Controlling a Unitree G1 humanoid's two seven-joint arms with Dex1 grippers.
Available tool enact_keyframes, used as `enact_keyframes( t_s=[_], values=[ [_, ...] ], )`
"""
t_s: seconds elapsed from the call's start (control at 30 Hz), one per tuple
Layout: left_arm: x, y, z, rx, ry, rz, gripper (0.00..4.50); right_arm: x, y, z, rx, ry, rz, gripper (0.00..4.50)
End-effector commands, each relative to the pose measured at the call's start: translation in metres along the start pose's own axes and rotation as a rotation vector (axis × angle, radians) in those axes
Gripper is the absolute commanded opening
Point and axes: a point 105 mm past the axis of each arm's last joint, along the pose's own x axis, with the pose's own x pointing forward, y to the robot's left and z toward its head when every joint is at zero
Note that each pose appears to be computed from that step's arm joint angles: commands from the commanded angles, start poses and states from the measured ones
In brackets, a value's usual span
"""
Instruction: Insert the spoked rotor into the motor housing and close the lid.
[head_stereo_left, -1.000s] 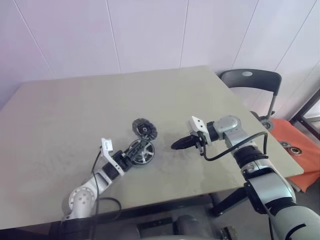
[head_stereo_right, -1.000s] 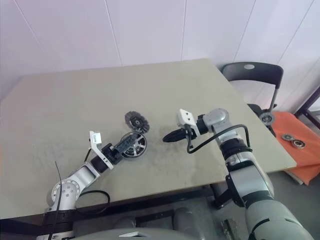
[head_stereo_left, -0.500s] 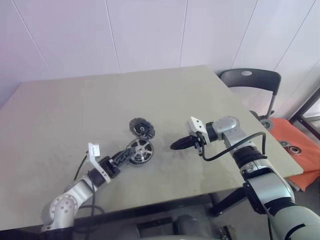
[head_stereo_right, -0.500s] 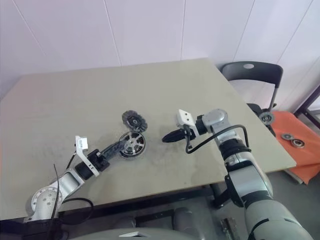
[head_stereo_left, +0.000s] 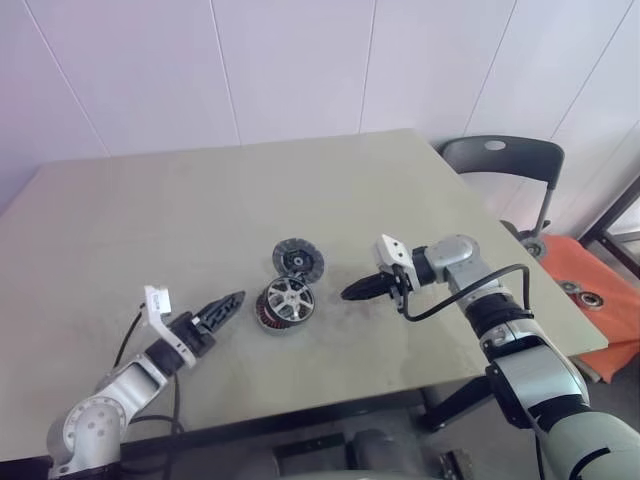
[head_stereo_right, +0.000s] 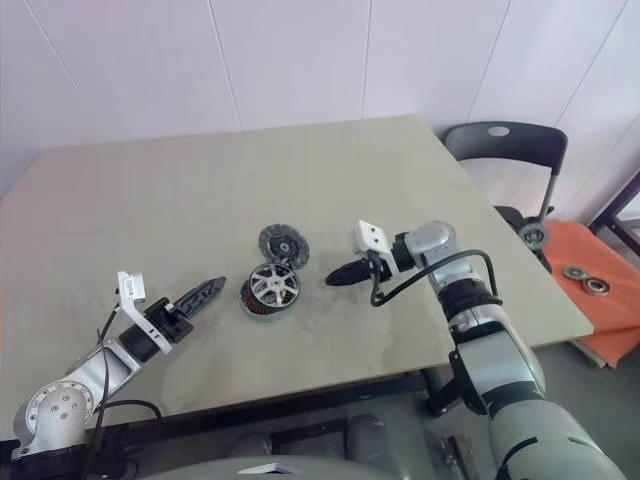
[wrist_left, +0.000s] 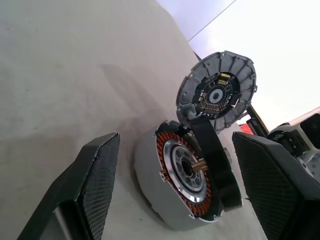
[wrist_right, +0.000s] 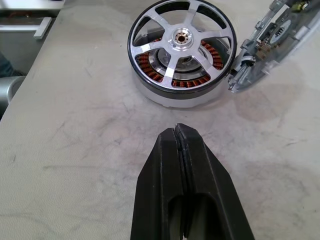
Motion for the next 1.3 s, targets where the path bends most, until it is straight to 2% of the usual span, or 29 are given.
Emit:
enact_keyframes(
  t_s=[0.03,0.17,0.27,0.33,0.5,0.67,0.8,0.9,1.07,1.17,1.3],
  values=[
    [-0.005,-0.001,0.013,0.044,-0.023,-0.001,3.84,-0.006,-0.016,0.04,0.031,-0.15,-0.051,0.0],
    [-0.01,-0.017,0.009,0.136,0.063,-0.056,3.84,-0.009,-0.008,0.072,0.15,-0.286,0.053,0.0],
    [-0.014,-0.027,0.003,0.261,0.154,-0.084,3.84,-0.006,0.0,0.085,0.183,-0.324,0.111,0.0],
    [-0.017,-0.036,0.002,0.38,0.217,-0.115,3.84,-0.001,0.006,0.083,0.184,-0.294,0.149,0.0],
    [-0.03,-0.055,0.011,0.552,0.283,-0.218,3.84,0.006,0.006,0.067,0.2,-0.195,0.146,0.0],
    [-0.046,-0.049,0.003,0.781,0.425,-0.256,3.84,0.02,-0.004,0.056,0.092,-0.083,0.077,0.0],
    [-0.055,-0.039,0.0,0.939,0.504,-0.278,3.84,0.031,-0.01,0.054,-0.006,-0.058,0.037,0.0],
    [-0.053,-0.038,0.008,0.994,0.496,-0.293,3.84,0.037,-0.015,0.053,-0.093,-0.04,-0.009,0.0],
    [-0.042,-0.042,0.018,1.003,0.437,-0.312,3.84,0.031,-0.009,0.057,-0.143,-0.051,0.029,0.0],
    [-0.038,-0.045,0.016,0.989,0.431,-0.328,3.88,0.024,-0.003,0.054,-0.135,-0.031,0.07,0.58],
    [-0.035,-0.044,0.018,0.984,0.428,-0.332,3.88,0.023,0.004,0.055,-0.089,-0.003,0.13,1.87]
  ],
)
